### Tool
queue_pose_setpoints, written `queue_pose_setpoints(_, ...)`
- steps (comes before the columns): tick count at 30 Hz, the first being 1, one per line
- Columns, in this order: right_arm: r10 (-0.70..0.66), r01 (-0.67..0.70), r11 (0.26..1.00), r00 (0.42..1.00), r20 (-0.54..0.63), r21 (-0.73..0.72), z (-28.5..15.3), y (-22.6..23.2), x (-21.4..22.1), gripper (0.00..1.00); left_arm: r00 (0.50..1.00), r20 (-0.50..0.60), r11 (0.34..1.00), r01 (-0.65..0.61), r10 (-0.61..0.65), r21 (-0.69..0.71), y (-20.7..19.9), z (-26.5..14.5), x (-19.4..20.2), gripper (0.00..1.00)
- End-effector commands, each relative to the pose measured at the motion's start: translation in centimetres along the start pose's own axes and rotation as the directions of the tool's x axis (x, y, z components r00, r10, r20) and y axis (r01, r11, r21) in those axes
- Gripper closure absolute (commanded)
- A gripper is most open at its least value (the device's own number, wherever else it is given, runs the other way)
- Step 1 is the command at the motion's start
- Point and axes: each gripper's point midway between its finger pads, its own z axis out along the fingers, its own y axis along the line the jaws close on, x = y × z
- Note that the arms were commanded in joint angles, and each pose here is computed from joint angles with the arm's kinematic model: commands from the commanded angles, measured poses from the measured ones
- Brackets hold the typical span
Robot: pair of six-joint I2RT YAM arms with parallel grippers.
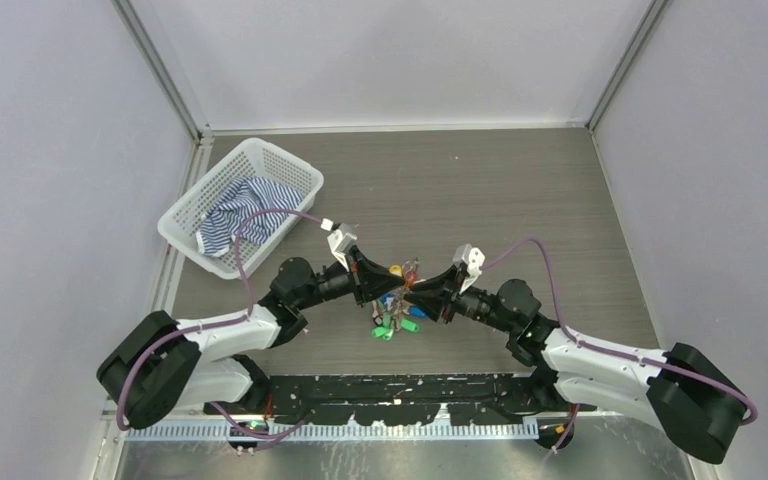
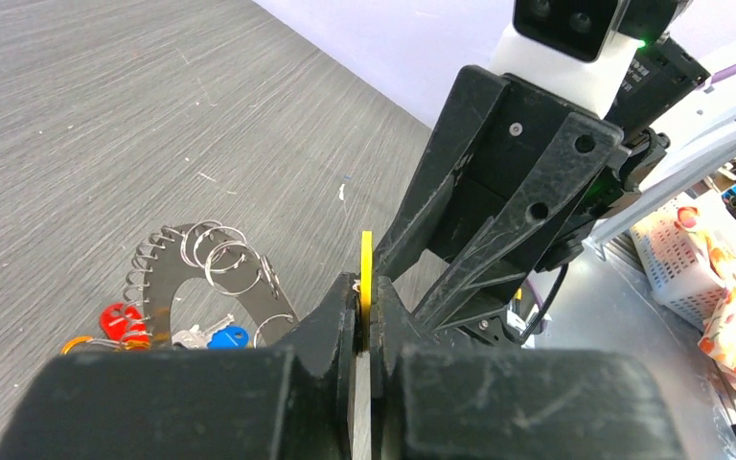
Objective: Remove the keys from the keyring
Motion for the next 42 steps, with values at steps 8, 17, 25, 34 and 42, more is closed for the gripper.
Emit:
queue_pose_setpoints(8,-0.172,0.171,0.985,0.984,0.044,0.017,1.0,-0.8,-1.0,0.69,0.994,0.09,0.992,-0.067,0.057,0.107,-2.2,0.6,-3.4,1.0)
queue_pose_setpoints(17,-0.196,0.196,0.98,0.98,0.039,-0.014,1.4,0.0,-1.1,0.69,0.994,0.088,0.99,-0.073,0.062,0.121,-2.1,0.7,-3.9,1.0)
queue_pose_setpoints(25,-0.237,0.239,0.971,0.97,0.043,-0.024,1.5,0.6,-1.1,0.63,0.995,0.071,0.984,-0.078,0.067,0.16,-2.7,0.8,-3.9,1.0)
queue_pose_setpoints(34,-0.275,0.277,0.961,0.958,0.086,-0.011,1.7,0.5,-2.0,0.65,0.995,0.045,0.974,-0.093,0.086,0.206,-3.2,1.0,-3.5,1.0)
queue_pose_setpoints(42,-0.259,0.264,0.963,0.962,0.09,-0.052,1.8,1.3,-1.9,0.71,0.993,0.033,0.972,-0.12,0.115,0.2,-3.0,1.2,-3.4,1.0)
